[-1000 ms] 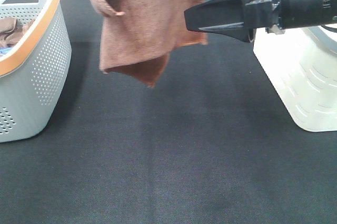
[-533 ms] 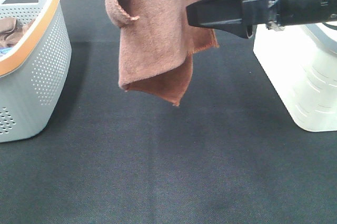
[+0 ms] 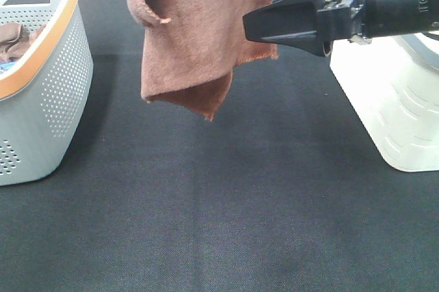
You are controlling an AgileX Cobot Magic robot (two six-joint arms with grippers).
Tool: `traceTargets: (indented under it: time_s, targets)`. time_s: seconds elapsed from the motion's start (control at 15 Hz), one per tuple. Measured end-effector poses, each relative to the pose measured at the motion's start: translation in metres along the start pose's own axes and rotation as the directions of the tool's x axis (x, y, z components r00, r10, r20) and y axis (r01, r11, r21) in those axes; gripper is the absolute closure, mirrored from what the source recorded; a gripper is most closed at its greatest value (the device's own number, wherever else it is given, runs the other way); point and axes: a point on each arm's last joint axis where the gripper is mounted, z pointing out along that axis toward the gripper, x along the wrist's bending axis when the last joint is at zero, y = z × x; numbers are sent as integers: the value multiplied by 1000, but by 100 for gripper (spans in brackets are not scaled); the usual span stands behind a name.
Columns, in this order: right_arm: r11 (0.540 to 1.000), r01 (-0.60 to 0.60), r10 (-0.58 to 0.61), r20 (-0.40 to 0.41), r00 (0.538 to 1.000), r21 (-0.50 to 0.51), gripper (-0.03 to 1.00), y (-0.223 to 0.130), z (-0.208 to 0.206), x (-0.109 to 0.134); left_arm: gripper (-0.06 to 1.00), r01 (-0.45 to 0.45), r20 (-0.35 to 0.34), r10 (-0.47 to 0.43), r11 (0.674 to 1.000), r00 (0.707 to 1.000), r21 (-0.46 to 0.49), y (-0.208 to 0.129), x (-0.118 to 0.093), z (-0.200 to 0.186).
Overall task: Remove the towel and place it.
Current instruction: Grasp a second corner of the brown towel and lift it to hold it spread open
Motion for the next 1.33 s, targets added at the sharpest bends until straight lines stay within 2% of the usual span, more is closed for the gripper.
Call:
traceTargets:
  time_s: [0.33,0.4,0.53,0.6,0.67,0.73,1.0,1.2,1.33]
  targets:
    - [999,-48,48,-9,999,15,31,-7,11,-8,94,9,11,-9,1000,1000,-6,1,-1,0]
    - [999,-48,48,-10,999,17,36,-8,12,-8,94,9,11,-9,1000,1000,-6,1,-1,0]
    - [999,-42,43,-14,999,16,54,-7,12,-8,94,9,11,-9,1000,1000,-6,1,-1,0]
    - [999,-42,42,-30,999,16,76,-7,12,-6,94,9,11,-9,1000,1000,-6,1,-1,0]
    - [999,-42,42,-47,998,16,92,-7,12,-5,94,9,11,-9,1000,1000,-6,1,-1,0]
    - [999,-42,43,-58,997,16,97,-7,11,-4,94,9,11,-9,1000,1000,-7,1,-1,0]
    - [999,-43,44,-61,997,17,97,-7,11,-3,94,5,6,-5,1000,1000,-4,0,-1,0]
    - [988,-122,128,-51,990,99,97,-14,11,-3,94,-103,-131,108,993,985,50,-3,12,-1]
    - [968,-186,191,-14,982,169,97,-21,10,-5,94,-144,-267,164,985,950,90,-4,25,-4]
